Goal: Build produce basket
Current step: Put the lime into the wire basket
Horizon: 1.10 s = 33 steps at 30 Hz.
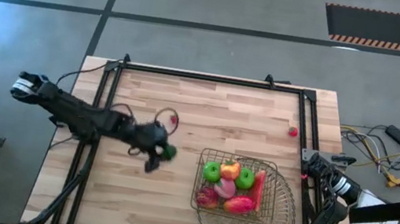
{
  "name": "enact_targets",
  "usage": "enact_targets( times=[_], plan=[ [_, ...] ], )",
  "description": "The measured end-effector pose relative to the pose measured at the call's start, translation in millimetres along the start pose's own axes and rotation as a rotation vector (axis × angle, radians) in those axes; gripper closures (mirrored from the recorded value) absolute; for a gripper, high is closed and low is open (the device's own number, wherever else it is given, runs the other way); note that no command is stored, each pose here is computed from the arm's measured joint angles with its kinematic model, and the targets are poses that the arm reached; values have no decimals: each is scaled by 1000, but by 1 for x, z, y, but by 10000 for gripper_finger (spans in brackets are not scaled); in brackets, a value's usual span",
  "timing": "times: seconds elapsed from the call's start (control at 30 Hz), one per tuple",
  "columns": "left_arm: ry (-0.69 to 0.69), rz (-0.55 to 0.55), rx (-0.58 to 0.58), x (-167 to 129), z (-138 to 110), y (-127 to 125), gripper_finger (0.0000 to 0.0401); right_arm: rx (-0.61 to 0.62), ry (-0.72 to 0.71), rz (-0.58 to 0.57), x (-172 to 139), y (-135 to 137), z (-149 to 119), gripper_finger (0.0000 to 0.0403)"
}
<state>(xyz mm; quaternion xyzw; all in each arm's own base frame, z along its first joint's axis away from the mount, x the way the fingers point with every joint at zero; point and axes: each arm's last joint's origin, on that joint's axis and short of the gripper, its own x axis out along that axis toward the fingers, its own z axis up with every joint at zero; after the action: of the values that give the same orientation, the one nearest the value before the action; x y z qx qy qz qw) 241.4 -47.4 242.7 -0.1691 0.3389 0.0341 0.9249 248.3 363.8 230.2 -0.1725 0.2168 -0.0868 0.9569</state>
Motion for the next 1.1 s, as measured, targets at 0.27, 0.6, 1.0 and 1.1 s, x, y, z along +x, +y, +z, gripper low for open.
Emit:
enact_targets(
  times=[0.27, 0.6, 1.0, 1.1],
  plan=[
    [-296, -349, 295, 30, -3, -77, 204, 77, 11, -29, 14, -7, 2, 336],
    [-225, -399, 390, 78, -22, -116, 203, -65, 134, 80, 65, -39, 29, 222],
    [-137, -448, 358, 99, -32, -121, 203, -369, 248, 285, 101, -81, 52, 73],
    [-133, -450, 338, 99, -32, -121, 203, -446, 253, 288, 109, -87, 49, 51]
  ],
)
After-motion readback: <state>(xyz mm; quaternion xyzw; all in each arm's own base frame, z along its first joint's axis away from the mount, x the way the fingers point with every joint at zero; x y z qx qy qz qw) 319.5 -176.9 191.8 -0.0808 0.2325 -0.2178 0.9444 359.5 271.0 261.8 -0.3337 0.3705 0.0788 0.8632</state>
